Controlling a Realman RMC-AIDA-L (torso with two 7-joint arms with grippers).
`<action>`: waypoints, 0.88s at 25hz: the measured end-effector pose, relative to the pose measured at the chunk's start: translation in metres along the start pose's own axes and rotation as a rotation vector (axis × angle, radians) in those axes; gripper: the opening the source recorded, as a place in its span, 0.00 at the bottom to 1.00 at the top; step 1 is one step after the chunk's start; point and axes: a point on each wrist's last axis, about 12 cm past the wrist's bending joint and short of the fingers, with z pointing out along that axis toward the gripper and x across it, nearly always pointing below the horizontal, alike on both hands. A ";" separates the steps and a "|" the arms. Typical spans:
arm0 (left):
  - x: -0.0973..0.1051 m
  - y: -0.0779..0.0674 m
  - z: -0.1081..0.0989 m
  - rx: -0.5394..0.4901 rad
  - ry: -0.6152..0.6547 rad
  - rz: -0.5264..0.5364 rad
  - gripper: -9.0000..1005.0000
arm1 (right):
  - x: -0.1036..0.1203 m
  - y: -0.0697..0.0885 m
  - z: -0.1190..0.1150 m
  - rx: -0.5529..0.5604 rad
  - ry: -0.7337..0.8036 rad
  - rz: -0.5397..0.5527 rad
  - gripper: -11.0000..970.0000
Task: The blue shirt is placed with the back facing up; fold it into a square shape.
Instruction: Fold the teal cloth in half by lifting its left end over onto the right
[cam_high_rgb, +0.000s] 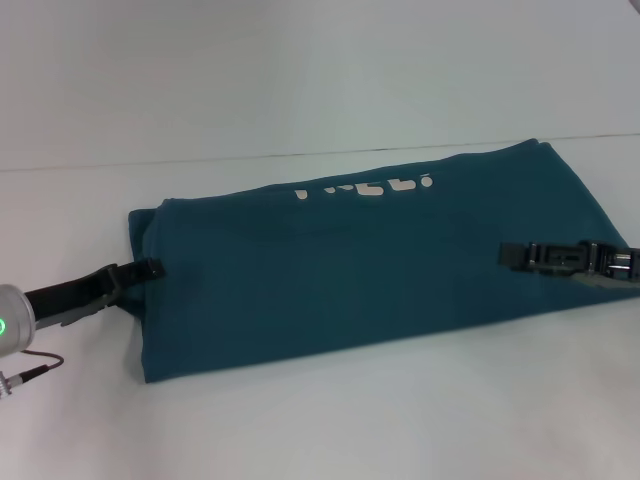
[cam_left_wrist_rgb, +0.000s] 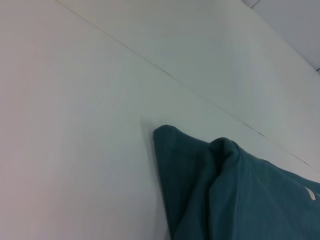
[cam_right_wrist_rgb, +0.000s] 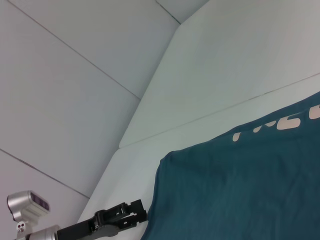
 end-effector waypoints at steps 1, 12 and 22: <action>0.000 0.000 0.000 0.000 0.000 0.000 0.87 | 0.000 0.000 0.000 0.000 0.000 -0.001 0.55; -0.002 0.003 -0.002 -0.019 -0.004 0.010 0.87 | 0.002 -0.001 -0.001 0.002 0.000 0.008 0.55; 0.001 0.005 -0.002 -0.033 0.008 0.013 0.87 | 0.002 -0.001 -0.001 0.002 -0.002 0.008 0.55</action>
